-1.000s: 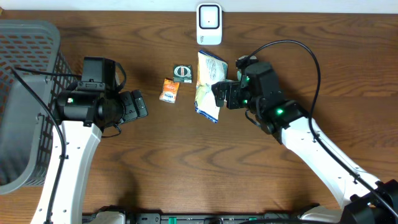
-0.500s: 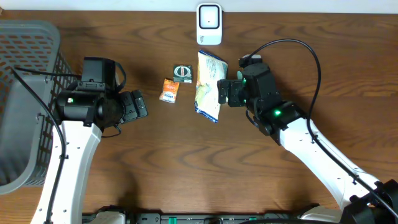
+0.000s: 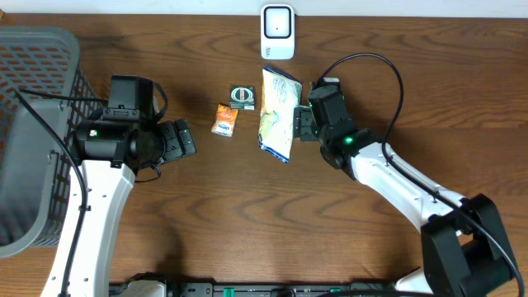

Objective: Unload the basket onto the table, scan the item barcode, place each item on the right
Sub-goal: 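Move the right gripper toward the mint wipes pack, then grasp the mint wipes pack with the right gripper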

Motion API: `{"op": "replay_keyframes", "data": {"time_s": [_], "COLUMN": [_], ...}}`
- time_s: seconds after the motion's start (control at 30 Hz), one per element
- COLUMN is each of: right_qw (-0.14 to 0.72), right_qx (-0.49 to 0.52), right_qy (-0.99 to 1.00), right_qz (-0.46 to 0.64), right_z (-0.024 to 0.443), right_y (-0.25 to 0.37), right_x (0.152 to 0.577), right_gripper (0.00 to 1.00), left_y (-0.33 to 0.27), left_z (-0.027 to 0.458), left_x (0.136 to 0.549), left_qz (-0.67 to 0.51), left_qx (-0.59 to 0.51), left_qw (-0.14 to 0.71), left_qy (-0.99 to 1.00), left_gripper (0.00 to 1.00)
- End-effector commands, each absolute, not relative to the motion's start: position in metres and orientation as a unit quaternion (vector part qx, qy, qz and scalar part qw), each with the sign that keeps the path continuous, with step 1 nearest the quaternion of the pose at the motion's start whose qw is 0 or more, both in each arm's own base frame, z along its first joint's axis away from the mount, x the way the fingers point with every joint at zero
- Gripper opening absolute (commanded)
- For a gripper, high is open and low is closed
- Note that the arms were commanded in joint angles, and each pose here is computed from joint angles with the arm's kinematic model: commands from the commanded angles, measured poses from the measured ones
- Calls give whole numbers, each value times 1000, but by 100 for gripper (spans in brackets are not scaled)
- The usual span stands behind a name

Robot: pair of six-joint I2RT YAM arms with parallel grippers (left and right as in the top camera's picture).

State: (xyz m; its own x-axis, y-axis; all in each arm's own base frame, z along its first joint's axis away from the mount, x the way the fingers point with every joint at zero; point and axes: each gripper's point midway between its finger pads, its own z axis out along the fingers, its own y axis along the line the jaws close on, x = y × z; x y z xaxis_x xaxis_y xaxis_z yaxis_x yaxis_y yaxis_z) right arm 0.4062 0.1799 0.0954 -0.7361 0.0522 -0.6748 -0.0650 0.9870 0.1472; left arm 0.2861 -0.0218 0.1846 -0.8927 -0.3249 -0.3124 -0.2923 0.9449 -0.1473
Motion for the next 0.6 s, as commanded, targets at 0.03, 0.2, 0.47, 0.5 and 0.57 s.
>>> {"op": "replay_keyframes", "data": {"time_s": [0.03,0.2,0.47,0.5,0.57], "right_qw": [381,376,355,354,352], "right_qx": [23,32,-1,-13,-32], "right_qy": [923,926,935,935,936], "right_qz": [50,30,9,3,-3], "right_z": [99,92,67,63,59], "right_y": [158,146,147,147,149], "right_x": [419,421,421,421,422], "right_gripper": [72,70,67,67,67], "left_y": [-20,-20,-20,-20,-20], "left_z": [184,184,184,184,184], "left_x": [285,285,285,285,285], "left_qz": [-47,-47,-47,-47,-47], "left_qx": [-166,-166,-166,-166,-166], "left_qw": [167,167,167,167,167], "left_qy": [971,971,971,971,971], "left_gripper": [98,98,98,98,98]}}
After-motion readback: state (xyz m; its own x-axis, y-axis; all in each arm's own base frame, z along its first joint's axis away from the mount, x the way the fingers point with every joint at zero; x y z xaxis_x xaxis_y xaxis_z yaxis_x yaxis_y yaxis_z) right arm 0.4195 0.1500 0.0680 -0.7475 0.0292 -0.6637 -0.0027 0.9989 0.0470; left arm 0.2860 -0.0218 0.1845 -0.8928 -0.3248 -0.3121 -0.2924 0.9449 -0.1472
